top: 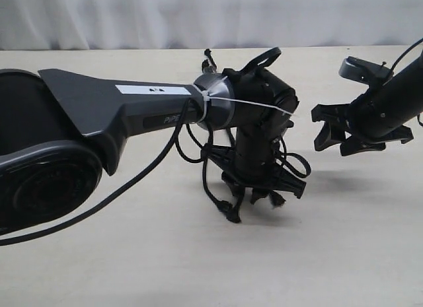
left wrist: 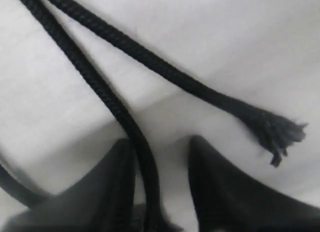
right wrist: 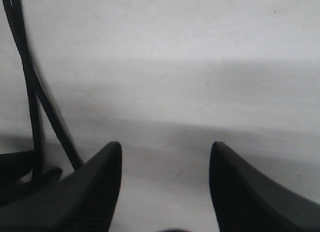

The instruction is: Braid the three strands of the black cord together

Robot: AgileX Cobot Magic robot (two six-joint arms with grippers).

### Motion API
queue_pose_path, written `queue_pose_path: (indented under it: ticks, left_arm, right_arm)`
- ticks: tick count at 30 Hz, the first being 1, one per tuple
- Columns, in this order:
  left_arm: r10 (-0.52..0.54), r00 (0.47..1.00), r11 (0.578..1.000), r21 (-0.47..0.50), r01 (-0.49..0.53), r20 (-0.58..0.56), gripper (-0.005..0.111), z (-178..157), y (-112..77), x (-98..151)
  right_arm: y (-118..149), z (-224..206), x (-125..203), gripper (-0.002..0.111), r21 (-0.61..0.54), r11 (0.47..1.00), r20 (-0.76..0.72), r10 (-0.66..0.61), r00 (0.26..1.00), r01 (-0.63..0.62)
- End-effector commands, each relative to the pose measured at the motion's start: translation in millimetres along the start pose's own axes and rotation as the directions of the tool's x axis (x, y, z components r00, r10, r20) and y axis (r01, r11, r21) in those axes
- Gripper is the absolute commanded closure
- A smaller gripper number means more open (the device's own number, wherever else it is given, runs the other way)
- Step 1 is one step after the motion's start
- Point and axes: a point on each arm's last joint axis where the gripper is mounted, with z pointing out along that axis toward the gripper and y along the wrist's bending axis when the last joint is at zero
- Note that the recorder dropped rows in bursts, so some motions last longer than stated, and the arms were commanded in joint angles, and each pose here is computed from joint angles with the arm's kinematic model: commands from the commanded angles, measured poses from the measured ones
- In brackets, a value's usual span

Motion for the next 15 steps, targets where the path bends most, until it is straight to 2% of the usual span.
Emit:
queue_pose_path:
  ticks: [1, 5, 7, 10, 13, 15]
  left_arm:
    - [0.028, 1.0, 0.999, 0.026, -0.028, 0.011, 0.107, -13.6, -2.4, 2.5]
    - [0.042, 0.99, 0.998, 0.047, -0.049, 0.135, 0.107, -59.5, -0.3, -0.7]
    - [0.075, 0.98, 0.997, -0.017, -0.073, 0.183, 0.107, -80.1, 7.5, -0.5]
    - [0.12, 0.977, 0.984, -0.155, -0.093, 0.175, 0.107, -99.2, 22.3, 4.0]
    - [0.163, 0.967, 0.96, -0.26, -0.109, 0.197, 0.107, -103.7, 31.4, 1.4]
    - [0.165, 0.968, 0.954, -0.281, -0.108, 0.19, 0.107, -100.0, 36.1, 0.0]
  right_arm:
    - [-2.3, -1.9, -0.1, 0.057, 0.007, 1.0, 0.014, 0.0, 1.0, 0.0]
    - [-2.8, -1.9, -1.9, 0.057, 0.012, 1.0, 0.034, -0.002, 0.999, 0.002]
    - [-2.8, -1.9, -1.9, 0.057, 0.012, 1.0, 0.034, -0.002, 0.999, 0.002]
    - [-2.6, -1.9, -1.2, 0.057, 0.01, 1.0, 0.027, -0.002, 1.0, 0.002]
    - [-2.6, -1.9, -1.2, 0.057, 0.01, 1.0, 0.026, -0.002, 1.0, 0.002]
    - [-2.7, -1.9, -1.4, 0.057, 0.011, 1.0, 0.029, -0.002, 1.0, 0.002]
